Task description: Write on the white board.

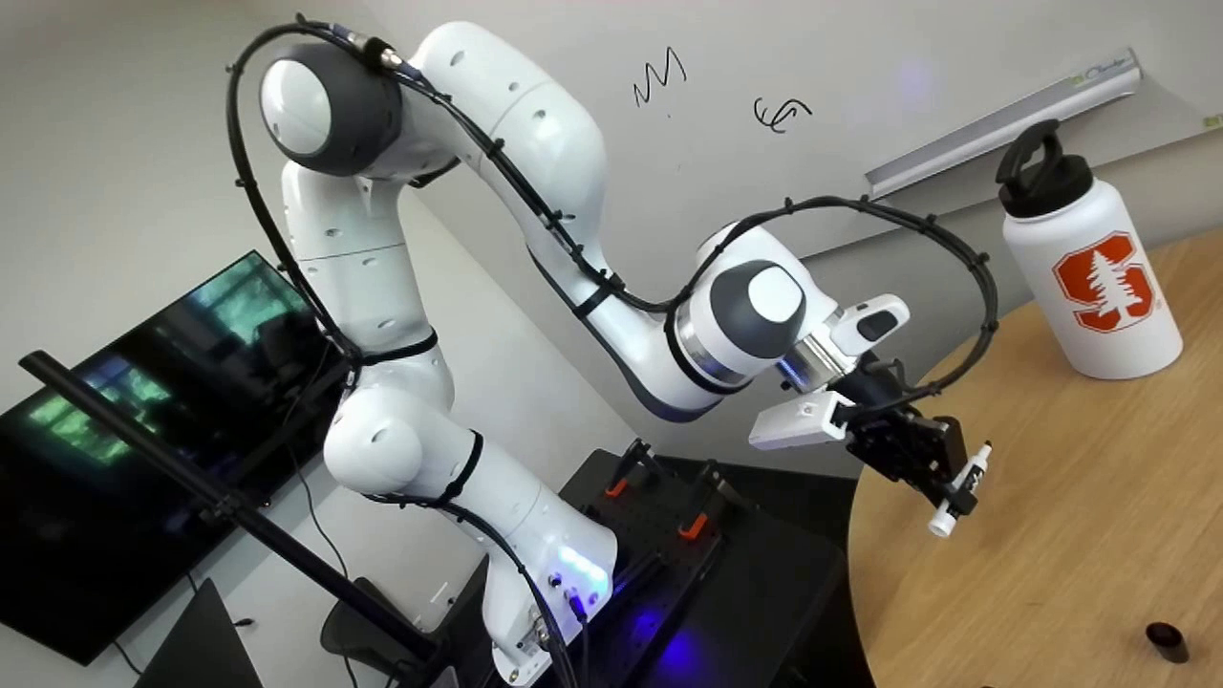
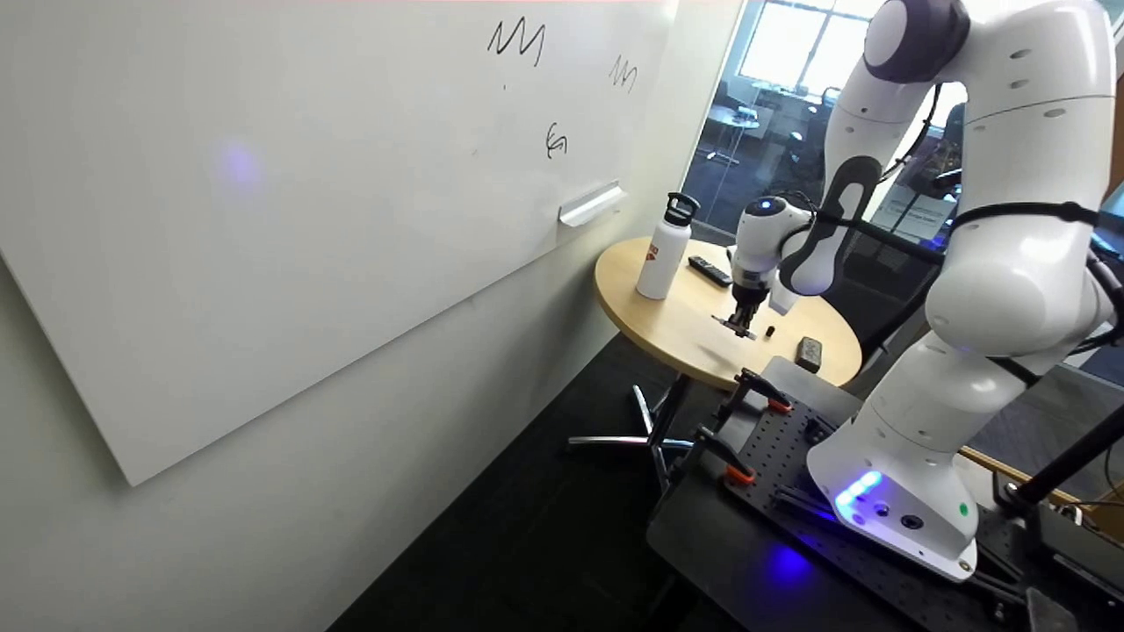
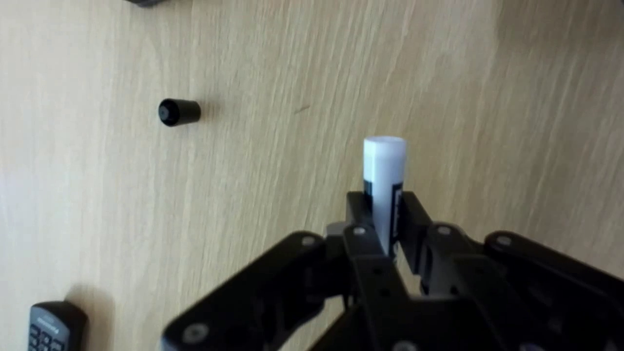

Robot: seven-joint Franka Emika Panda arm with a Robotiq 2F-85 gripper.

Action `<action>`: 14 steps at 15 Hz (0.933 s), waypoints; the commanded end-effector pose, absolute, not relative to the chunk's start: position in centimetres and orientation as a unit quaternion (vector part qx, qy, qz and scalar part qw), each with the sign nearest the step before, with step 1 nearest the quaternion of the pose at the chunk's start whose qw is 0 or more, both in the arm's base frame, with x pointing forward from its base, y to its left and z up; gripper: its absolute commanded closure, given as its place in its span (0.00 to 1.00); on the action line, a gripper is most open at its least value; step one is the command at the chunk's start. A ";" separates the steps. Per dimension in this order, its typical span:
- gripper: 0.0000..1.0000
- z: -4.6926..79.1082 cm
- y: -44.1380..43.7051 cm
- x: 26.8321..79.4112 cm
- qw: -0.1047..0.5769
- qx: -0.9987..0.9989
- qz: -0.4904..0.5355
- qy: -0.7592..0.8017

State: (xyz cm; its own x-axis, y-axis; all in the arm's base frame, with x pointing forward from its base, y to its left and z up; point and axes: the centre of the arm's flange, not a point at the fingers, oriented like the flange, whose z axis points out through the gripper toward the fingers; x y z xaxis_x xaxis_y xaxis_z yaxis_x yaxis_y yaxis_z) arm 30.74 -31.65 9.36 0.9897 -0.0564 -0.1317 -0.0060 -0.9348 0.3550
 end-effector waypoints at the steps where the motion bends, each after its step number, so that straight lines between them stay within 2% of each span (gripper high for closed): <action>1: 0.93 6.2 -33.1 30.4 0.182 0.980 -0.073 -0.033; 2: 0.83 5.9 -33.3 30.3 0.182 0.980 -0.078 -0.034; 3: 0.55 5.8 -33.4 30.3 0.183 0.979 -0.078 -0.035; 5: 0.49 6.6 -33.3 30.2 0.185 0.980 -0.072 -0.032; 11: 0.03 13.4 -32.7 29.4 0.190 0.982 0.000 0.000; 14: 0.00 17.8 -32.6 27.8 0.172 0.985 0.032 0.016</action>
